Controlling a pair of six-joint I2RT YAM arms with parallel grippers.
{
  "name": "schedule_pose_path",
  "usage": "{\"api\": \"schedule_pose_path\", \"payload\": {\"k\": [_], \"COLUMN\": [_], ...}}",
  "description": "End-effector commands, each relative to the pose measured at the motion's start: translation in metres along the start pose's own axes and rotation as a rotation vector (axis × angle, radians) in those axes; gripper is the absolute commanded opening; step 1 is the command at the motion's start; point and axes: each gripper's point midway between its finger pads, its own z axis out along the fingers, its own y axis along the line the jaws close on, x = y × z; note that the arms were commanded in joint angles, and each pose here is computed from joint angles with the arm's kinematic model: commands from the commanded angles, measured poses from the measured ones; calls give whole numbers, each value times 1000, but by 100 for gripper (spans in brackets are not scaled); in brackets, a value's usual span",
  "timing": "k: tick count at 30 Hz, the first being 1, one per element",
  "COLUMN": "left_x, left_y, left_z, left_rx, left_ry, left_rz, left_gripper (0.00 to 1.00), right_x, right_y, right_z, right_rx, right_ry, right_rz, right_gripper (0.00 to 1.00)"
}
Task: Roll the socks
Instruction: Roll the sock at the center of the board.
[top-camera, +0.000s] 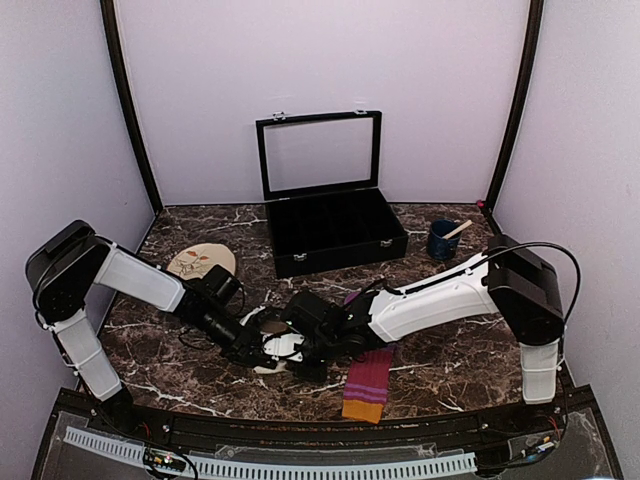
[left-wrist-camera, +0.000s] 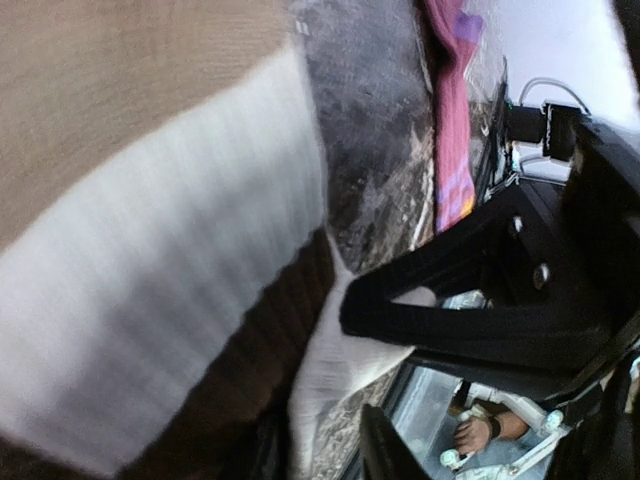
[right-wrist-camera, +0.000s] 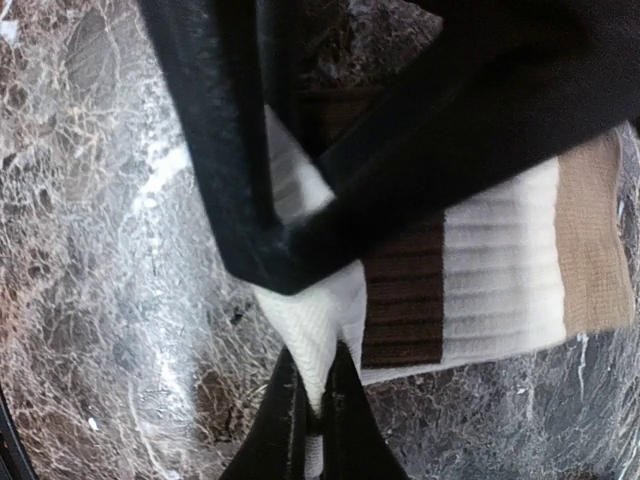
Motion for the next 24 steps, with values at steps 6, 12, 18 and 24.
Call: {"api": "schedule_pose_path", "payload": {"k": [6,12,18,24], "left_x": [-12,-17,-25,-31], "left_y": [9,11,3,-8], "left_z": [-25,-40,-59,-72], "left_rx": [-110,-170,-174,-152], "left_ry": [-130,-245,-408,-515], "left_rz": [-40,-40,0,59], "left_gripper": [45,47,48,49], "right_x": [36,35,36,37], "right_y": [24,29,31,32], "right_z": [10,10,10,9], "right_rx": [-101,-136,-213,-309], "right_ry": [102,100,111,109], "right_rz": [86,147,257,383], "right_gripper": [0,0,0,0]}}
